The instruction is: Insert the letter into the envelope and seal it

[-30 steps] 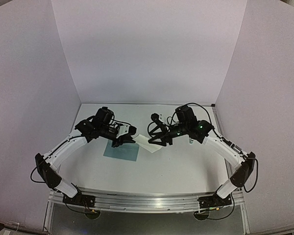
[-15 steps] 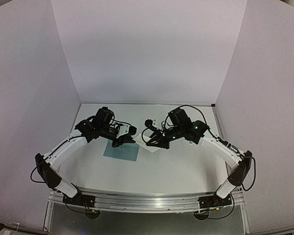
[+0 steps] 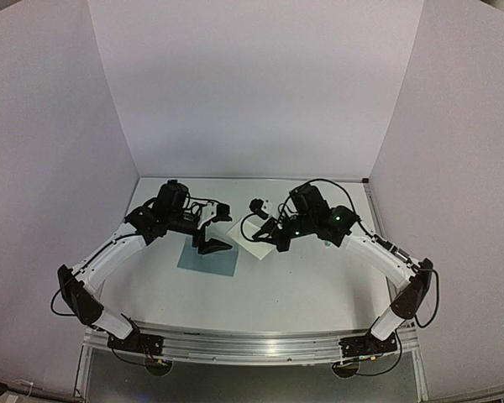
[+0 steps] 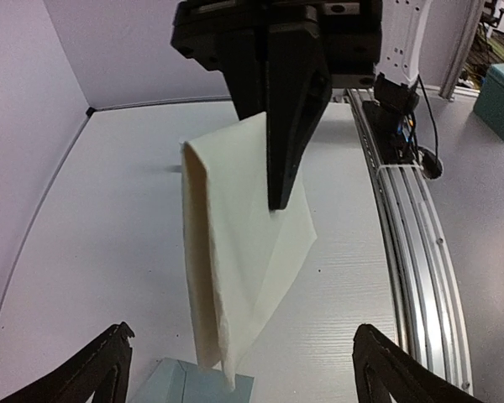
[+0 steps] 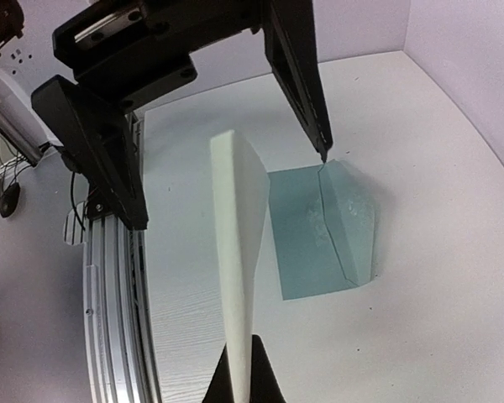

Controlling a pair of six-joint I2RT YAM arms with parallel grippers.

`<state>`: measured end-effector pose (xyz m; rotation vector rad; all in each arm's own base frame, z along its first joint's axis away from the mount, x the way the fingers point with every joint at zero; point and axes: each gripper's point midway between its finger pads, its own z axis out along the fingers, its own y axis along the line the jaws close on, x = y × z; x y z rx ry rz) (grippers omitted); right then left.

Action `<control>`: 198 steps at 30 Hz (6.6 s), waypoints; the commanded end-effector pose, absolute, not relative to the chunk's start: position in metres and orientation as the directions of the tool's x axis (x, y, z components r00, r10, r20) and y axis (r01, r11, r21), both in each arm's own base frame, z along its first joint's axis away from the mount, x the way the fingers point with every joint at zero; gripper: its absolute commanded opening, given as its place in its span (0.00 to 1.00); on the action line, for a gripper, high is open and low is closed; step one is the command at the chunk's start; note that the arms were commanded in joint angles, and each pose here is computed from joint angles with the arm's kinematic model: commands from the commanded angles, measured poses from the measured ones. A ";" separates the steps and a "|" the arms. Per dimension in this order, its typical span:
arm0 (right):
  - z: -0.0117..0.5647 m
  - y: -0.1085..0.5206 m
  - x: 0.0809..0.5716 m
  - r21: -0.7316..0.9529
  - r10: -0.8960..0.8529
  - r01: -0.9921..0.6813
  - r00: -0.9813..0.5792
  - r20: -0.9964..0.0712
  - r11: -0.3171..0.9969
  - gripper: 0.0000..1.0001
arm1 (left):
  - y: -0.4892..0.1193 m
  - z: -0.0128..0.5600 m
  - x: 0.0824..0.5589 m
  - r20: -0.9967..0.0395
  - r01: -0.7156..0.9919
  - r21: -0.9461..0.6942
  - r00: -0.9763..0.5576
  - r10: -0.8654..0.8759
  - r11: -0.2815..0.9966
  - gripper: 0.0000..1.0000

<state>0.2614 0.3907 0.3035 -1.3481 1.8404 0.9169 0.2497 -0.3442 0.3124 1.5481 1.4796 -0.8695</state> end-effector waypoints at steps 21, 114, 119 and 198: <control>0.463 0.408 0.262 0.212 0.247 -0.973 -0.186 -0.951 0.085 0.00 | -0.346 0.437 0.256 -0.967 0.970 -0.215 -0.196 -0.160 0.111 0.72; 0.277 0.378 0.380 0.542 0.001 -0.742 -0.590 -0.808 0.395 0.00 | -0.244 0.073 0.415 -0.529 0.900 -0.302 -0.433 0.730 0.315 0.00; 0.317 0.387 0.343 0.327 -0.071 -0.913 -0.353 -0.933 0.242 0.00 | -0.249 0.144 0.410 -0.602 0.919 -0.246 -0.393 0.695 0.307 0.00; 0.271 0.409 0.323 -0.686 -0.540 -0.723 0.612 -0.578 -0.085 0.00 | -0.297 0.290 0.255 -0.661 0.911 -0.408 -0.255 0.705 -0.054 0.00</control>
